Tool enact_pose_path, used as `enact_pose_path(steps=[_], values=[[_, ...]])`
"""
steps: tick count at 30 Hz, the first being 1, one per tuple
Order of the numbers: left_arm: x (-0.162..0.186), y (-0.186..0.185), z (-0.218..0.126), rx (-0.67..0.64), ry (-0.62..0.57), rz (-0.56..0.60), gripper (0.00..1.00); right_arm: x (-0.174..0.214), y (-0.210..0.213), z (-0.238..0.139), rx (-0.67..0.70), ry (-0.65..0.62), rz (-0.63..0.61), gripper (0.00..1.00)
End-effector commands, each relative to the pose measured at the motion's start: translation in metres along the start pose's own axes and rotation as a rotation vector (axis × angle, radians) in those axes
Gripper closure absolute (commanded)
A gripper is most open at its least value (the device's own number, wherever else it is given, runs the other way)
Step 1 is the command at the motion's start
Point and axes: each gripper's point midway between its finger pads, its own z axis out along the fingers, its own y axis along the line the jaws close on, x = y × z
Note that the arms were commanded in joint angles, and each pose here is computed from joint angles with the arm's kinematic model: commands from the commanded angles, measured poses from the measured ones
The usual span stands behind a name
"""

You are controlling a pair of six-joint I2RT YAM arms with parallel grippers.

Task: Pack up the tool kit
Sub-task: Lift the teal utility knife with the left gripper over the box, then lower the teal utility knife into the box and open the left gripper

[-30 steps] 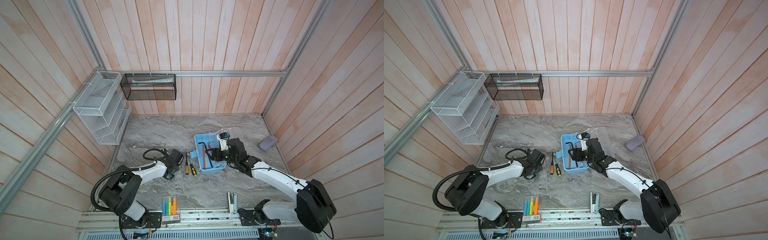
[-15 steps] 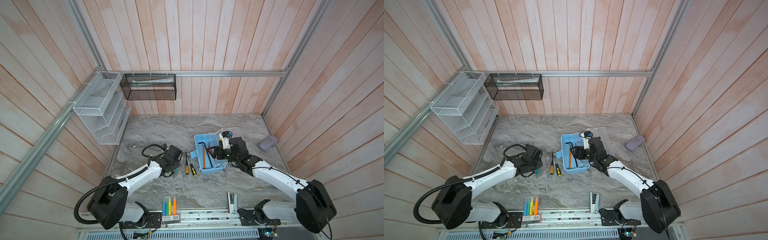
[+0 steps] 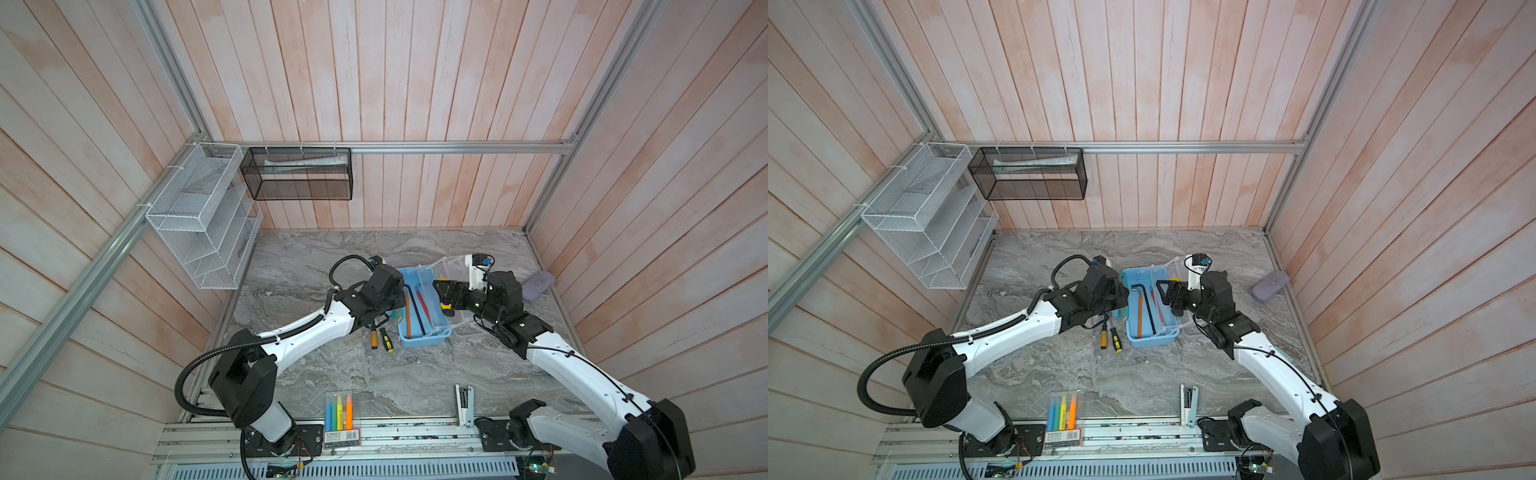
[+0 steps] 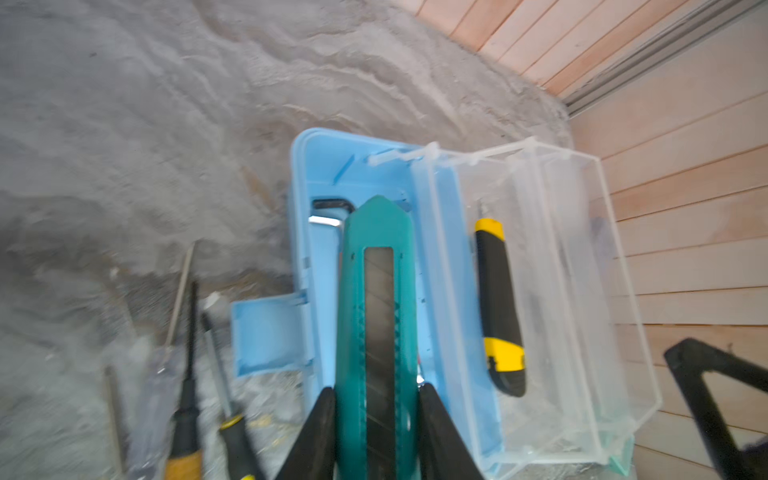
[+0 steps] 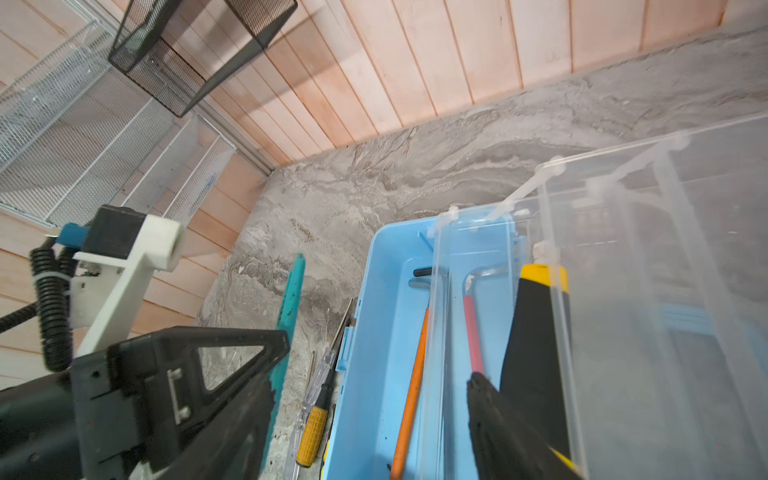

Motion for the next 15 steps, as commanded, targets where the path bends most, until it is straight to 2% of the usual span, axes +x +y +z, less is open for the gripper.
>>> enact_pose_path(steps=[1,8,15], values=[[-0.022,-0.039,0.006,0.101,-0.046,0.038,0.80,0.003,-0.013,-0.010,0.048,-0.005,0.003,0.26],[-0.032,-0.075,0.033,0.151,-0.040,0.053,0.80,-0.004,-0.021,-0.022,0.061,-0.041,0.012,0.26],[-0.015,-0.091,0.064,0.158,0.004,0.046,0.79,-0.004,-0.028,-0.024,0.062,-0.053,0.022,0.25]])
